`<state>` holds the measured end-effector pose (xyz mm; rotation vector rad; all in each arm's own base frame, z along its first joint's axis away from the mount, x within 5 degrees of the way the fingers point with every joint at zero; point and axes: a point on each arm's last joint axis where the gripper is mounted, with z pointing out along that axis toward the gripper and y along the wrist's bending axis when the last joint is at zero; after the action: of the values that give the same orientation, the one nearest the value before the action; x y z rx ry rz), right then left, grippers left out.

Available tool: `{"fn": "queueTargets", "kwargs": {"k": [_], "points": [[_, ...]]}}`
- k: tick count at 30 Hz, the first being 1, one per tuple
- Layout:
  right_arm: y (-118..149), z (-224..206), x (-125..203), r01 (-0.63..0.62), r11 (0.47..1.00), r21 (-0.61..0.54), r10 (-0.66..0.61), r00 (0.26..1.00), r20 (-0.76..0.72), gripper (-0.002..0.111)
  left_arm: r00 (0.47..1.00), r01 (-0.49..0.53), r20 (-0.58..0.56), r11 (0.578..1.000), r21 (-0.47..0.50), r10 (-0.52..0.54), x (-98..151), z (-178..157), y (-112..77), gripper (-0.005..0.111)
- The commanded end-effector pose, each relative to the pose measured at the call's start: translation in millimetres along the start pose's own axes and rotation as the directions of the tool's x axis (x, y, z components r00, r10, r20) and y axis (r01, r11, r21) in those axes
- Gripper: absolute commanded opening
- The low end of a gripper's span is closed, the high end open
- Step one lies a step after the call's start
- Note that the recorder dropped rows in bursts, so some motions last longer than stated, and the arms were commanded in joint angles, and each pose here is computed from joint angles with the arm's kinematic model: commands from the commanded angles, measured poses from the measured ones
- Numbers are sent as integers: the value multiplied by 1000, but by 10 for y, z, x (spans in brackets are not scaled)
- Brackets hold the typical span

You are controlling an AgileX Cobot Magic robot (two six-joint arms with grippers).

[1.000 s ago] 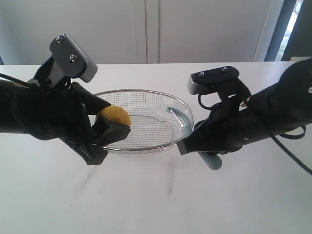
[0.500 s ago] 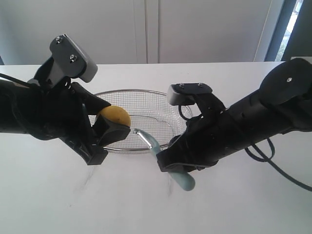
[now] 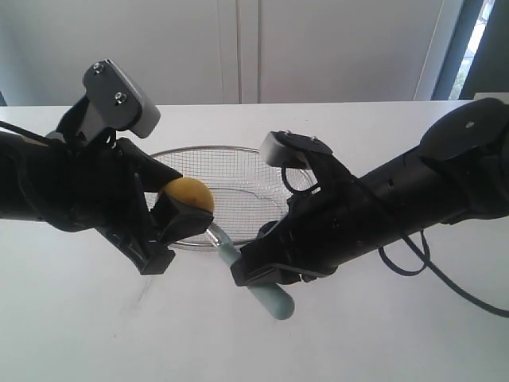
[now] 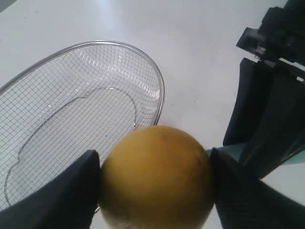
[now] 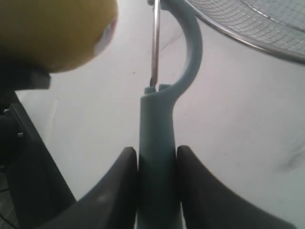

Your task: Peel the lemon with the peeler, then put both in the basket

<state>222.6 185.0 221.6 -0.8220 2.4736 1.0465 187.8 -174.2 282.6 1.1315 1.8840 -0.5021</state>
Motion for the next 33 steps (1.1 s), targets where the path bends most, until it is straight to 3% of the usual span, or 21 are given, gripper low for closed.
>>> {"fn": "queueTargets", "kwargs": {"k": [1, 33], "points": [[40, -15, -29, 4, 999, -39, -3, 1000, 16, 0, 1000, 18, -7, 999, 29, -18, 13, -9, -26, 0], [88, -166, -162, 55, 998, 35, -57, 995, 80, 0, 999, -35, -17, 999, 5, 36, 23, -9, -4, 0]]}}
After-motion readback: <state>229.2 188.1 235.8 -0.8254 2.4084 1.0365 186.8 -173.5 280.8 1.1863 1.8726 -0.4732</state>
